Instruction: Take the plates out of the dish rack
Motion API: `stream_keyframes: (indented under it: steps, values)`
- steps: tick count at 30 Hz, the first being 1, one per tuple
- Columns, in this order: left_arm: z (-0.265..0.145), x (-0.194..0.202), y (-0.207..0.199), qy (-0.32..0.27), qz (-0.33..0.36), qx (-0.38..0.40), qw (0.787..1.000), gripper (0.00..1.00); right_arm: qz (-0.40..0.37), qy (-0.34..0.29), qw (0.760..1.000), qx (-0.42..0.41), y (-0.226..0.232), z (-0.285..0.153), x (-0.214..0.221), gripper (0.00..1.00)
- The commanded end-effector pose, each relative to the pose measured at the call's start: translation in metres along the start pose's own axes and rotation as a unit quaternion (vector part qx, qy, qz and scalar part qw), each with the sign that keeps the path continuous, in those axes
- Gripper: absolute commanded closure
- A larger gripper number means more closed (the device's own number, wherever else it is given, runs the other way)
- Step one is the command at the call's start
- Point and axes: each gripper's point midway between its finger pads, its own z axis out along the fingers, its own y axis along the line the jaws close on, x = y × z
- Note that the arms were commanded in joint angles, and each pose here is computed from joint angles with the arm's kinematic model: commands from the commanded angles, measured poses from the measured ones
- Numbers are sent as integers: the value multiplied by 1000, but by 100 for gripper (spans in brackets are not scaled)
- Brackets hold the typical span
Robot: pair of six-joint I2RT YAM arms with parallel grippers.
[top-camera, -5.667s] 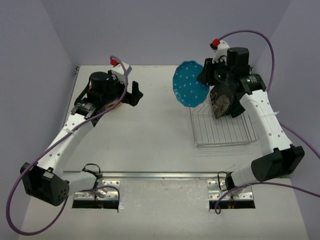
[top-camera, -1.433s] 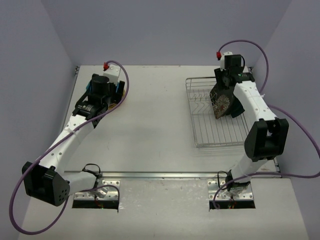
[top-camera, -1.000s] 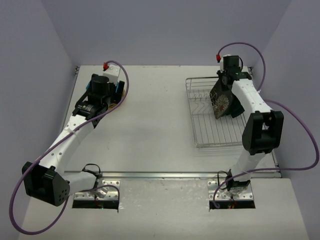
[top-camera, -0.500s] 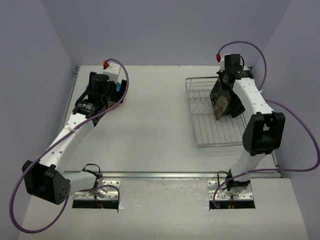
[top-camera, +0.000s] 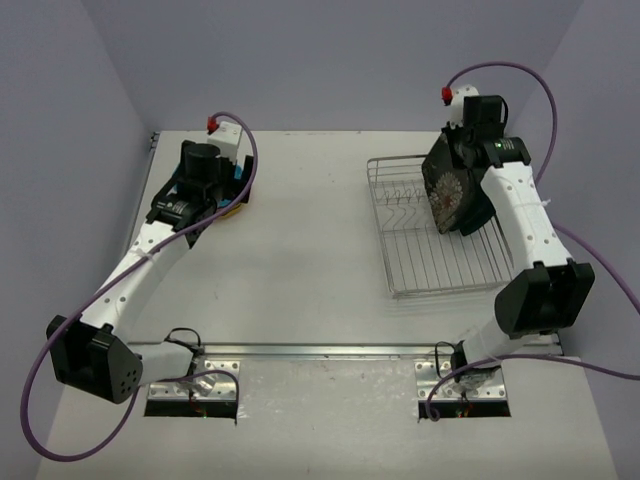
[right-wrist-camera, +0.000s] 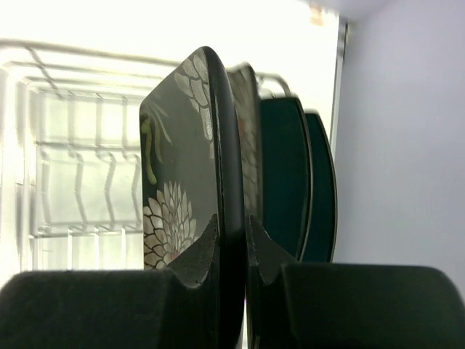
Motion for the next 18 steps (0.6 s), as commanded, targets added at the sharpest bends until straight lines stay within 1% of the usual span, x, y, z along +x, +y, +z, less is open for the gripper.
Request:
stream_keyframes:
  steps: [1,4,6,7,8,9,10,11,13,15,16,18]
  values:
    - [-5,-28,-2,-34,-20,6,999,0,6,-203,979,10,-5,-67,-108,100]
    - [-5,-31,-10,-36,-36,27,998,0,10,-233,972,4,-6,-89,-121,100]
    - [-10,-35,-28,-39,-44,82,995,0,23,-245,969,-24,1,-100,-125,100]
    - [-14,-37,-42,-41,-50,122,990,0,33,-243,969,-29,2,-100,-125,100]
    - [-26,-41,-70,-46,-62,209,975,0,51,-244,966,-62,13,-104,-122,100]
    - [-33,-42,-84,-47,-72,252,964,0,56,-249,962,-100,26,-109,-123,100]
    - [-34,-45,-86,-48,-86,258,961,0,58,-251,961,-103,26,-111,-123,100]
    - [-58,-40,-125,-37,-114,377,918,0,105,-234,955,-147,43,-112,-116,100]
    - [-73,-33,-149,-21,-146,451,880,1,137,-223,943,-206,60,-117,-113,100]
    - [-82,-22,-162,-1,-183,501,846,4,178,-203,925,-268,81,-118,-105,100]
    - [-84,-15,-164,9,-200,514,834,4,202,-193,914,-295,91,-118,-103,100]
    - [-86,-7,-165,20,-221,527,821,4,239,-180,896,-328,101,-120,-98,100]
